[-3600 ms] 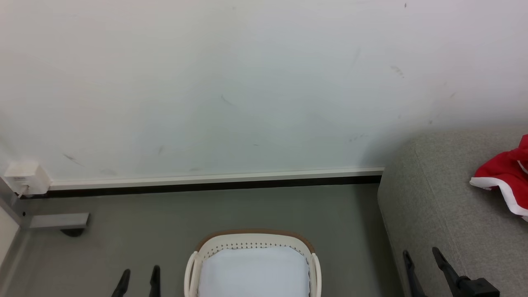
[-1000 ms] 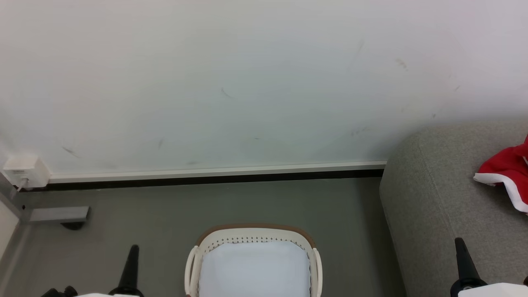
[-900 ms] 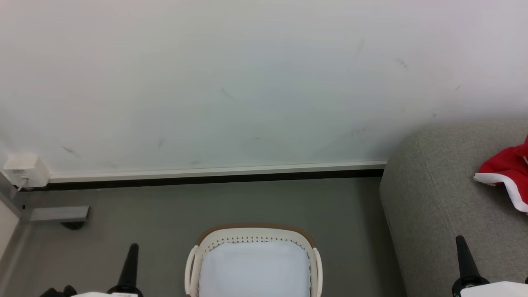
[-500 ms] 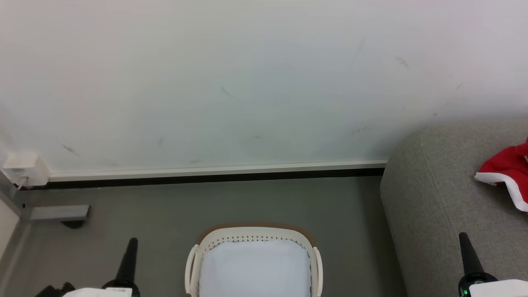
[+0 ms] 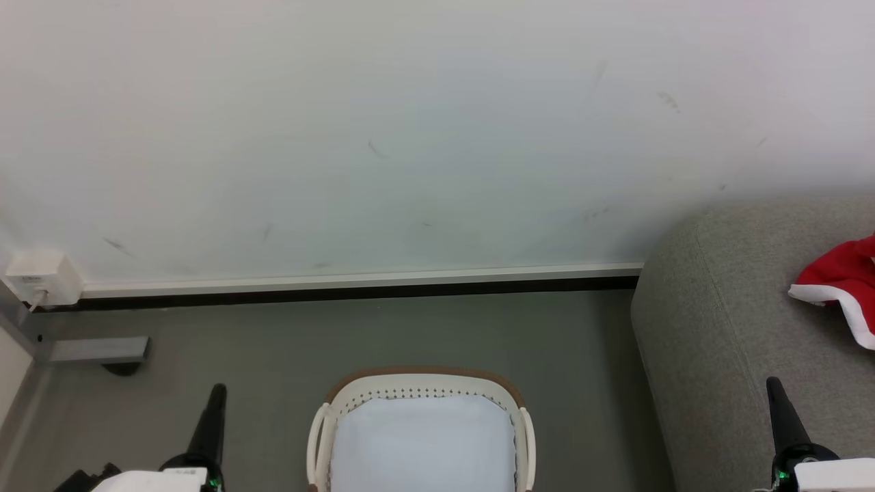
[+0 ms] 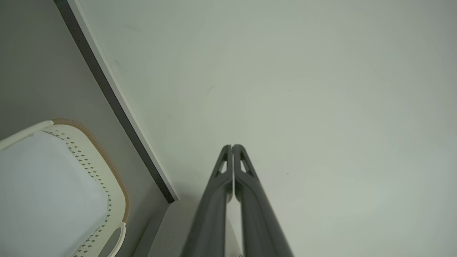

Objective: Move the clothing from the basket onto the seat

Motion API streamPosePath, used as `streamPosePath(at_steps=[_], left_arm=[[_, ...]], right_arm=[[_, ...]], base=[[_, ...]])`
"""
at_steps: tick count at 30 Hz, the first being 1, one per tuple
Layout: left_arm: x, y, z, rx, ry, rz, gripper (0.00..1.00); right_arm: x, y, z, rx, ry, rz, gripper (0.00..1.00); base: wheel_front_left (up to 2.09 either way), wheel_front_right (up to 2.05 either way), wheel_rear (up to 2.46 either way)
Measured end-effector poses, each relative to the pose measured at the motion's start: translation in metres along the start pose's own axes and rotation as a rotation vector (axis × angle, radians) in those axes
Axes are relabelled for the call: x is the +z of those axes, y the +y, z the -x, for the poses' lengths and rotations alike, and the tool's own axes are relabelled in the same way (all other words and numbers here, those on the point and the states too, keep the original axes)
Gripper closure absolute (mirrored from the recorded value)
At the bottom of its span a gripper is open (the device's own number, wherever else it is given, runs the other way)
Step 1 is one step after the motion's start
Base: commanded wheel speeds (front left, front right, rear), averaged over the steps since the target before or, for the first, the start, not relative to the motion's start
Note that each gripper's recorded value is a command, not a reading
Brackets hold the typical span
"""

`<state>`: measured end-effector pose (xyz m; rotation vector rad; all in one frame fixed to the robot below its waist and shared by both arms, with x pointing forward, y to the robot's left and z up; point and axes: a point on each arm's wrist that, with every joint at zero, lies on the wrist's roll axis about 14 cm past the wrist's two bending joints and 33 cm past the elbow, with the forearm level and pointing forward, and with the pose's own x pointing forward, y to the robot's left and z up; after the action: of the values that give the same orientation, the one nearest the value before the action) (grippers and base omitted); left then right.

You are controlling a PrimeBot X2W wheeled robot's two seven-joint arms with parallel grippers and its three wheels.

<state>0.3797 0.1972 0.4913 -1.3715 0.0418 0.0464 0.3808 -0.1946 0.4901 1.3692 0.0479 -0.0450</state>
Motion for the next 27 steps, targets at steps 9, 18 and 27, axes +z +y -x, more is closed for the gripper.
streamPosePath(at_steps=[9,18,27], left_arm=[[0.001,-0.004,-0.003,-0.014,0.002,0.065,1.00],[0.003,-0.008,-0.005,-0.029,0.003,0.126,1.00],[0.005,-0.012,-0.007,-0.043,0.004,0.186,1.00]], right_arm=[[0.003,0.006,-0.003,0.020,-0.001,-0.070,1.00],[0.005,0.009,-0.004,0.033,-0.001,-0.132,1.00],[0.006,0.012,-0.005,0.046,0.004,-0.190,1.00]], base=[[0.00,0.00,0.00],[0.00,0.00,0.00],[0.00,0.00,0.00]])
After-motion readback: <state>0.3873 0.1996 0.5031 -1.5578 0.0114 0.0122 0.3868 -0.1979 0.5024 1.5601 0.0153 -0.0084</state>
